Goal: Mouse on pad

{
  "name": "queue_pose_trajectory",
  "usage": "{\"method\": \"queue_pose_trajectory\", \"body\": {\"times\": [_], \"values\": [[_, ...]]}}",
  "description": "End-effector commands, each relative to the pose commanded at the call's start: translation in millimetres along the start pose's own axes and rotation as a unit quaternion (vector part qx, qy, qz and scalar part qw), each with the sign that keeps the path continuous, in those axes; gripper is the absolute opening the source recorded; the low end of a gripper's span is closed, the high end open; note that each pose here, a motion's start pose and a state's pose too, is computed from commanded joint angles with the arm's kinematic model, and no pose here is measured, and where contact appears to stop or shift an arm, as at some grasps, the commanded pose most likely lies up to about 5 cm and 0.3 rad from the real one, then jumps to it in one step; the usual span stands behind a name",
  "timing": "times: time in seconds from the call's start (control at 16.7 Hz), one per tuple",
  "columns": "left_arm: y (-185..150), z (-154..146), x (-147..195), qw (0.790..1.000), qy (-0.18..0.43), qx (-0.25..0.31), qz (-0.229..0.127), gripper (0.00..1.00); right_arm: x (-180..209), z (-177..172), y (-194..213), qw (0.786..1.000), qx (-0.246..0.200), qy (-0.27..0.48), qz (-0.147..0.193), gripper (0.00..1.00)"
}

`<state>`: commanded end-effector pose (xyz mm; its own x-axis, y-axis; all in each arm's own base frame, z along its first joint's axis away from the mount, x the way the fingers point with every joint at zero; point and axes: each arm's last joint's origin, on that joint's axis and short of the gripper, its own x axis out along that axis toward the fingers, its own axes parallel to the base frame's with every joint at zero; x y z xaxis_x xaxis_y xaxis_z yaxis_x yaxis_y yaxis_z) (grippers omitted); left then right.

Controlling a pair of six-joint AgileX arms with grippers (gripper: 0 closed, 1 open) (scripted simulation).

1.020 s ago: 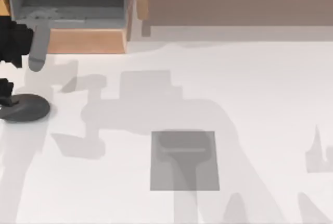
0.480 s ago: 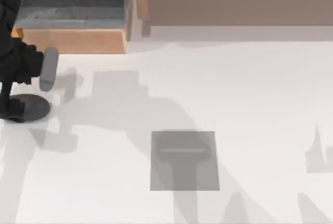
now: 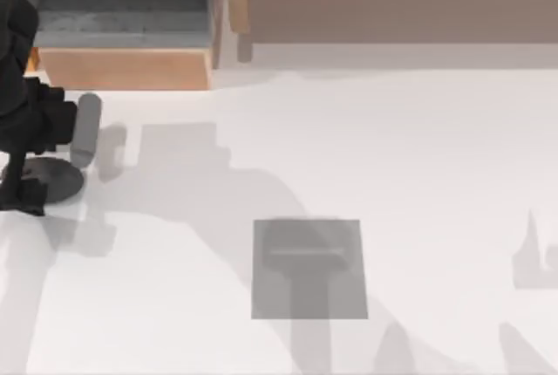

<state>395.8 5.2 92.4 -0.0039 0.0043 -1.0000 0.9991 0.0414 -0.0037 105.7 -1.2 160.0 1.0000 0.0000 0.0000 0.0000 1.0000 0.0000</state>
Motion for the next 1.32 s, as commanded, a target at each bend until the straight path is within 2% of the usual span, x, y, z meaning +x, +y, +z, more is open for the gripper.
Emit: {"method": "queue_pose_trajectory", "body": {"times": [0.78, 1.26, 1.32], "values": [[0.0, 0.0, 0.0, 1.000, 0.000, 0.000, 0.000, 0.02, 0.0, 0.0, 0.0, 1.000, 0.000, 0.000, 0.000, 1.00], [0.0, 0.0, 0.0, 1.000, 0.000, 0.000, 0.000, 0.00, 0.0, 0.0, 0.0, 1.000, 0.000, 0.000, 0.000, 1.00], [-4.5, 1.2, -21.1, 1.000, -0.002, -0.008, 0.002, 0.00, 0.0, 0.0, 0.0, 1.000, 0.000, 0.000, 0.000, 1.00]]}}
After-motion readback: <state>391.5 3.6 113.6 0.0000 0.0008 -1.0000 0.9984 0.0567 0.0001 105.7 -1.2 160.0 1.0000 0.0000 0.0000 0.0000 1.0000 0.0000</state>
